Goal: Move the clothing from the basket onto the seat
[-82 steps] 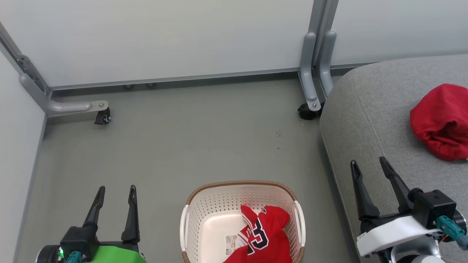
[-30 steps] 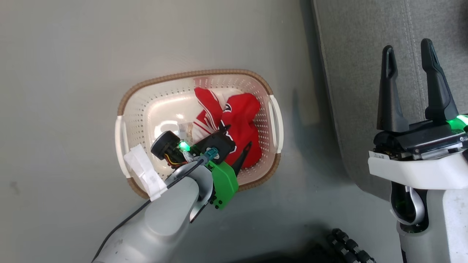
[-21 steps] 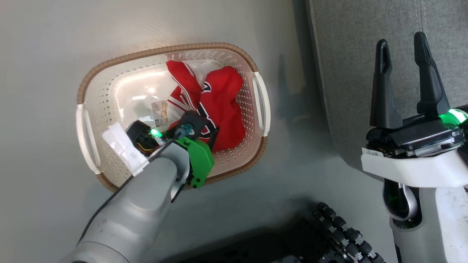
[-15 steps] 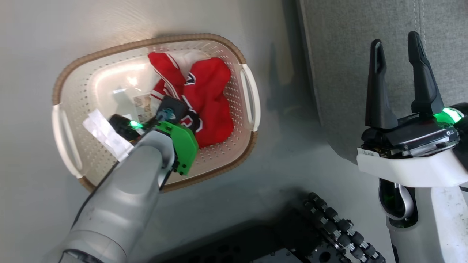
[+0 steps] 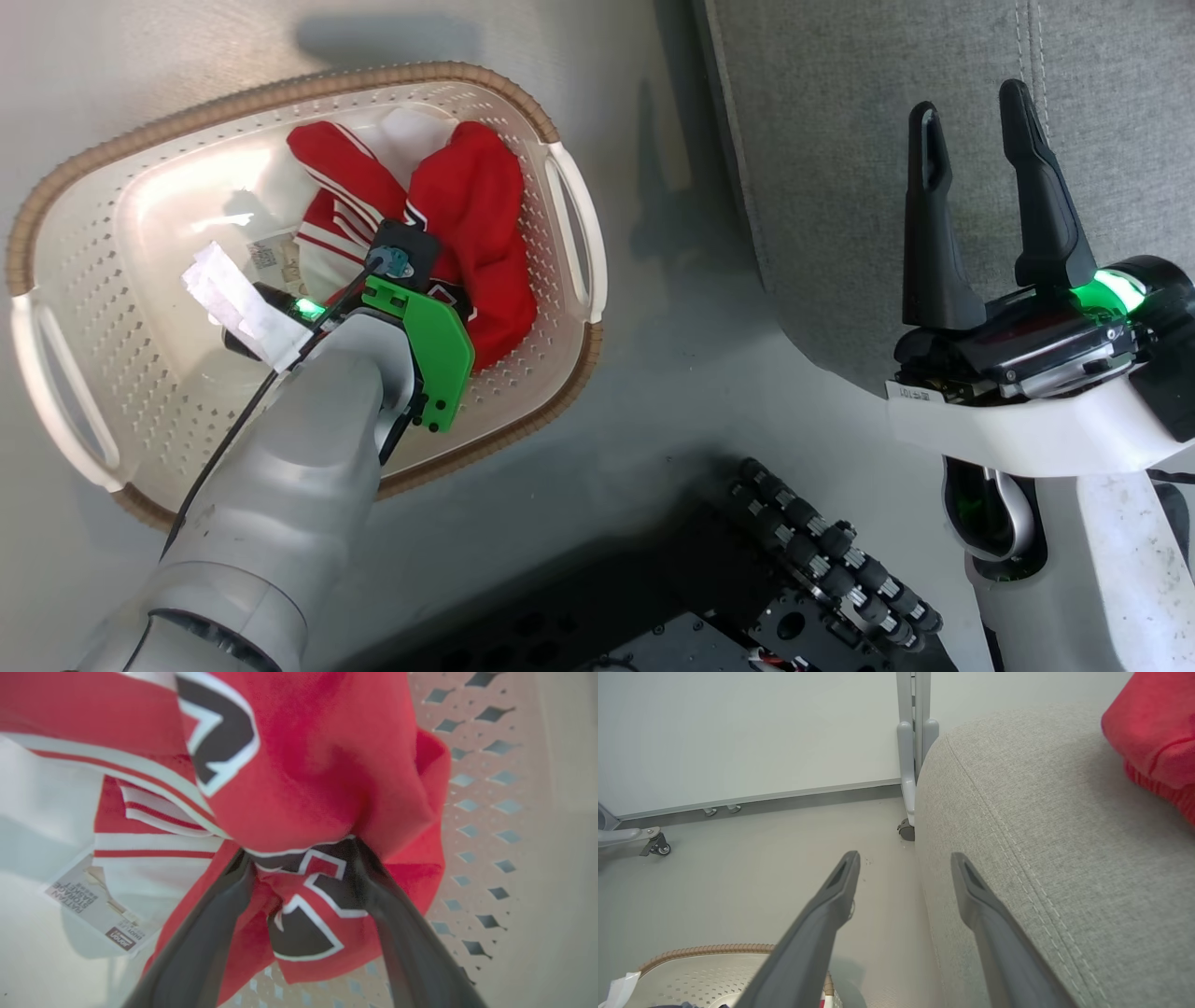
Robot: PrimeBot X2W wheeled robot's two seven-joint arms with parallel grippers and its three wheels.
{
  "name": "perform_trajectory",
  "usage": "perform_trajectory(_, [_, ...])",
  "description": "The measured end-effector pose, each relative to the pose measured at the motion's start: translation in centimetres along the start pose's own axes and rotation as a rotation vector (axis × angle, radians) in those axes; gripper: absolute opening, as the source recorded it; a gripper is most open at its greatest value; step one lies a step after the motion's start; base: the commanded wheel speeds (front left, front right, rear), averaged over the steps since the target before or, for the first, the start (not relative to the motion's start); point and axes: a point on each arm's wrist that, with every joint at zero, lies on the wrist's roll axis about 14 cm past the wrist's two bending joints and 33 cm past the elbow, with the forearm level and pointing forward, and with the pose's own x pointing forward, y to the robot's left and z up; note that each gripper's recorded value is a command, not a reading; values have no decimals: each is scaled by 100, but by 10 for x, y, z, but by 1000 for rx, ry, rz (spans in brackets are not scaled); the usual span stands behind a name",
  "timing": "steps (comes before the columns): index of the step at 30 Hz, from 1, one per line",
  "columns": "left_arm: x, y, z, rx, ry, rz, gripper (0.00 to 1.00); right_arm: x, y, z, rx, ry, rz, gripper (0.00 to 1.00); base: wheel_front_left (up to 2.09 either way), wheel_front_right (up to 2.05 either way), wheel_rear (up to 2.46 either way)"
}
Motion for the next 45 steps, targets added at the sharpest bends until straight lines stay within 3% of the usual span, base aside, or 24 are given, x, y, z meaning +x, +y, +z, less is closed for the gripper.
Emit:
perform_trajectory(9, [6,-4,-29,11,140,-27,100,-1,-5,-2,-10,6,-14,100,0,0,0])
perform_trajectory(10, [5,-3,-33,9,162,-25,83,-1,-5,-2,-9,5,-13,100,0,0,0])
perform_trajectory(11, [4,-1,-35,17,168,-22,32,-1,-4,-2,-8,5,-12,100,0,0,0])
perform_trajectory(12, [4,1,-35,18,174,-18,0,-1,-4,-2,-7,4,-12,100,0,0,0])
perform_trajectory(23, [1,20,-11,114,126,35,0,4,1,11,-5,-36,8,100,0,0,0])
perform_trajectory(29, [-13,18,17,180,20,52,0,3,2,28,-14,-77,10,100,0,0,0])
perform_trajectory(37, [-49,9,58,253,-160,76,0,-6,7,55,-31,-137,20,100,0,0,0])
perform_trajectory(45, [-97,-4,90,261,-334,109,0,-19,17,84,-40,-177,43,100,0,0,0])
